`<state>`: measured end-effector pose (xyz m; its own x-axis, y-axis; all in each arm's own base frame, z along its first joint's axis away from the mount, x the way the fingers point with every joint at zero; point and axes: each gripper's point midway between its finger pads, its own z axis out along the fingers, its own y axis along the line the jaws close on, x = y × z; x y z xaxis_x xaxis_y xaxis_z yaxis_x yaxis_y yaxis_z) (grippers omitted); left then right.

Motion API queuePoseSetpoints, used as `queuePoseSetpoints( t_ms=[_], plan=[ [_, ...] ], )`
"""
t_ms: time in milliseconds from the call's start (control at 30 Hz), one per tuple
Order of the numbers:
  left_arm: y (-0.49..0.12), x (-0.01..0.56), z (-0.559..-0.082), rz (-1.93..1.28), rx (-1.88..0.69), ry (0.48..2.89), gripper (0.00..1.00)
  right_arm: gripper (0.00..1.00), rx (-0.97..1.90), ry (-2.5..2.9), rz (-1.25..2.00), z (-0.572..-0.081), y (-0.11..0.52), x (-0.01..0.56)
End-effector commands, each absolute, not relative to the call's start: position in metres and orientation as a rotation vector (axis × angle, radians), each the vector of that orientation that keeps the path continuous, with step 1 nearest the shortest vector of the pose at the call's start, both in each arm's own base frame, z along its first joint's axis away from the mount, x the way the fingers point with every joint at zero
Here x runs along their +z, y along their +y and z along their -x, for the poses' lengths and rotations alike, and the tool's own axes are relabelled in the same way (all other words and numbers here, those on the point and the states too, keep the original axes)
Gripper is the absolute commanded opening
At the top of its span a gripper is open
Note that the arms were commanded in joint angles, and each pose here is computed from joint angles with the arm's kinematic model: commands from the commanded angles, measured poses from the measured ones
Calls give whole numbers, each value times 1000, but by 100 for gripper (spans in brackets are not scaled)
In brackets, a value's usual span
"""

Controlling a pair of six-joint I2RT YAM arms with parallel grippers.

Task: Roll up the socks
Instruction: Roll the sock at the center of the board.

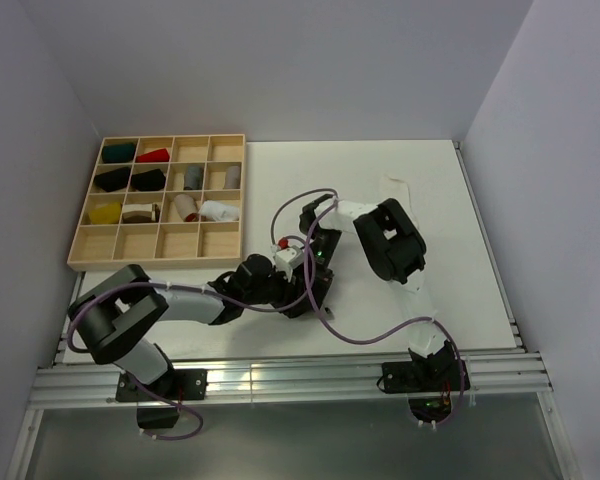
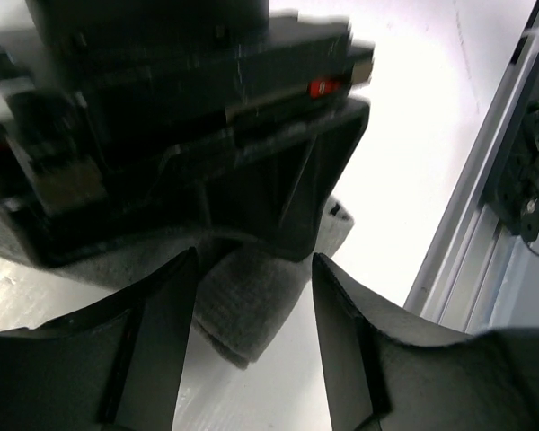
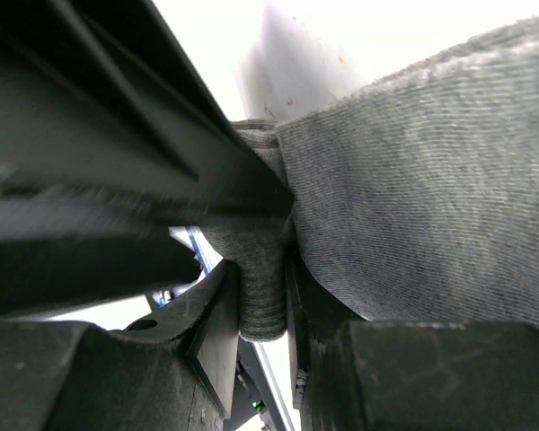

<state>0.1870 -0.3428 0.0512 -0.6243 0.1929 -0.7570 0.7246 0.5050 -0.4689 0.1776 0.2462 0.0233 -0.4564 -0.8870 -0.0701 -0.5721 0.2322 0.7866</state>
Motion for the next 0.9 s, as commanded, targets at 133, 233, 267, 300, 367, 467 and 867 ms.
queuePoseSetpoints(
  t_ms=[133, 233, 267, 300, 367, 467, 867],
  plan=[
    [-355, 50, -181, -822, -1130, 2079, 54, 20, -959, -2188, -1426, -206, 228, -9],
    [-356, 48, -180, -825, -1133, 2096, 53, 20, -957, -2194, -1426, -207, 226, -9],
    [-356, 48, -180, -825, -1135, 2097, 52, 20, -952, -2198, -1427, -208, 225, -10],
    [-357, 48, -180, -823, -1138, 2098, 50, 20, -944, -2200, -1432, -208, 224, -11],
    [-356, 46, -179, -813, -1137, 2113, 44, 20, -930, -2211, -1431, -208, 223, -14],
    [-355, 40, -179, -796, -1132, 2142, 27, 24, -926, -2242, -1442, -211, 224, -10],
    [-342, 16, -175, -635, -1206, 2278, 0, 48, -1143, -2442, -1485, -239, 236, 42]
  ],
)
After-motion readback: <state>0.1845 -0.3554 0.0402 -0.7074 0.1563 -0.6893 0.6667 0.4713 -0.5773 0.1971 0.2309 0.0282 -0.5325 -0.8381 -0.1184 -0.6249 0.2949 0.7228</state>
